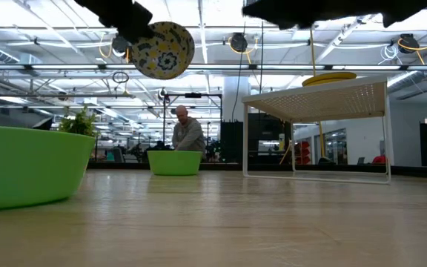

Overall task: Pick & Place Mini bowls
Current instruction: Stack the right yellow patterned bowl on top of the other yellow patterned bowls on the shelf

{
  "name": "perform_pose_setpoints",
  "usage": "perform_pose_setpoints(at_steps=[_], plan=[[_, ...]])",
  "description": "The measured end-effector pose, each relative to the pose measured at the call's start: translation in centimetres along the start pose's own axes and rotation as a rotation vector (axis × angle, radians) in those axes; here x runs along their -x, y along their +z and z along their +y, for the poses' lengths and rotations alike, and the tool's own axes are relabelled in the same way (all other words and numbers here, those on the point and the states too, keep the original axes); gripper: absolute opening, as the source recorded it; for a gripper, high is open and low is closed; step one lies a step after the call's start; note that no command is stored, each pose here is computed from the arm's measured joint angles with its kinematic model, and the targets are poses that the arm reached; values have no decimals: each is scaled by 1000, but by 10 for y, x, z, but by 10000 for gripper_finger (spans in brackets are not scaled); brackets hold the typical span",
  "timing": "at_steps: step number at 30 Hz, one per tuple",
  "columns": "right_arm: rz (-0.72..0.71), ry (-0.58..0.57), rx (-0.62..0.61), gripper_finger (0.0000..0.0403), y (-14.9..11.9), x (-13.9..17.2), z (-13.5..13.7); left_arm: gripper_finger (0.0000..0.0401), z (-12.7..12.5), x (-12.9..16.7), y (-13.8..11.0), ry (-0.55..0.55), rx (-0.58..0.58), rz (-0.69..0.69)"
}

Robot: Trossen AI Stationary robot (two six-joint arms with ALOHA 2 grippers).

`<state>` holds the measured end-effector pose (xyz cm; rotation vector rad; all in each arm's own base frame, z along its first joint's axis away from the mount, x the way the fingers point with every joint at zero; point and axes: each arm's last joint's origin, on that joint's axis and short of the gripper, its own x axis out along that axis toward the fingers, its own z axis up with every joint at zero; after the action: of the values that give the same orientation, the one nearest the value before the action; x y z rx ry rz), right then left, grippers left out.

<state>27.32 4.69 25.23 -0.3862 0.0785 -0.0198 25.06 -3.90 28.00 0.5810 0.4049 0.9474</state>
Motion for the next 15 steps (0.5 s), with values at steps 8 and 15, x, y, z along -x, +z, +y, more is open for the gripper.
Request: perform_pose_setpoints(at_steps=[8,15], plan=[[80,-214,77,73,-16,-16,-1,9,-26,-11,3,15,-142,-16],[-2,-300,-123,198,-19,-22,-16,9,-36,-2,15,37,-159,-80]])
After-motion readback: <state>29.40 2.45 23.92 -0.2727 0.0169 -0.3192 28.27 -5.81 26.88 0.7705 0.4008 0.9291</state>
